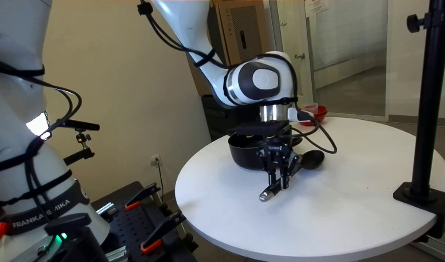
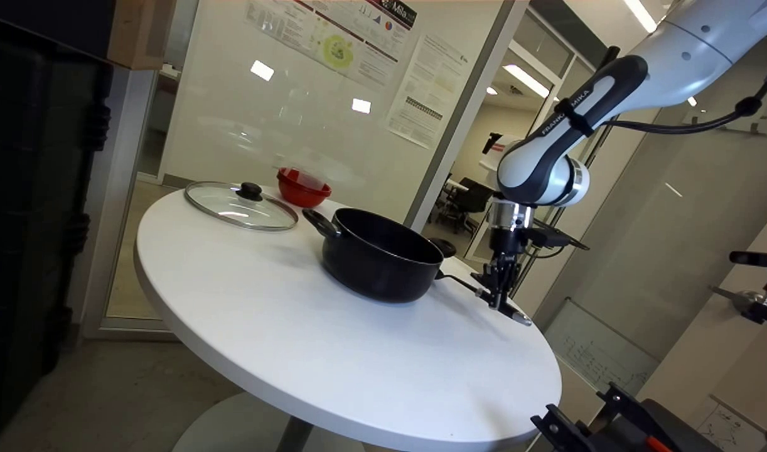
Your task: Use the spoon to mix the contents of the pot then put it back on the table
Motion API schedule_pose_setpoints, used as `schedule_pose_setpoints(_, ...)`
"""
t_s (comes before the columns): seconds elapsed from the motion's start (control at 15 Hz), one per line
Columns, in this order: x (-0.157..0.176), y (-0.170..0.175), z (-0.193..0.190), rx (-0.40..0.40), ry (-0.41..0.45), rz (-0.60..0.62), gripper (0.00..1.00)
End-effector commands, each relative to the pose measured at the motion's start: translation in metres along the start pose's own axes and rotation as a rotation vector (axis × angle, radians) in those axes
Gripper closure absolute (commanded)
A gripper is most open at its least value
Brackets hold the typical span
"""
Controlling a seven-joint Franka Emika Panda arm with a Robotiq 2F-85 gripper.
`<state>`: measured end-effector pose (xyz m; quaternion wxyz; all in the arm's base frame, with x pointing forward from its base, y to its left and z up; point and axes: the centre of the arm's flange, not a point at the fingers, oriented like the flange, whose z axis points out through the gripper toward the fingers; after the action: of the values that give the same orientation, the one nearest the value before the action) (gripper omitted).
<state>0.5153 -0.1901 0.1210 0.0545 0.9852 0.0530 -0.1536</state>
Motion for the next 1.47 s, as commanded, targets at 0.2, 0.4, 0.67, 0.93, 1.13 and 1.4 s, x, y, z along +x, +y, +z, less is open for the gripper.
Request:
schedule_pose_setpoints(0.2, 0.017, 0.032, 0.018, 0.033, 0.023, 0.042, 0.92)
schedule_pose_setpoints(0.4, 0.024, 0.029, 0.020, -0.022, 0.055, 0.006, 0.92)
schedule_pose_setpoints(0.67, 0.039, 0.023, 0.029, -0.078, 0.080, -0.042, 0.64)
schedule_pose_setpoints(0.93, 0.048, 0.022, 0.037, -0.091, 0.073, -0.074, 0.30)
schedule_pose_setpoints(1.13, 0.038, 0.021, 0.022, -0.075, 0.097, -0.104, 0.09)
schedule_pose_setpoints(1.4, 0.016, 0.017, -0.012, -0.059, 0.133, -0.149, 0.00)
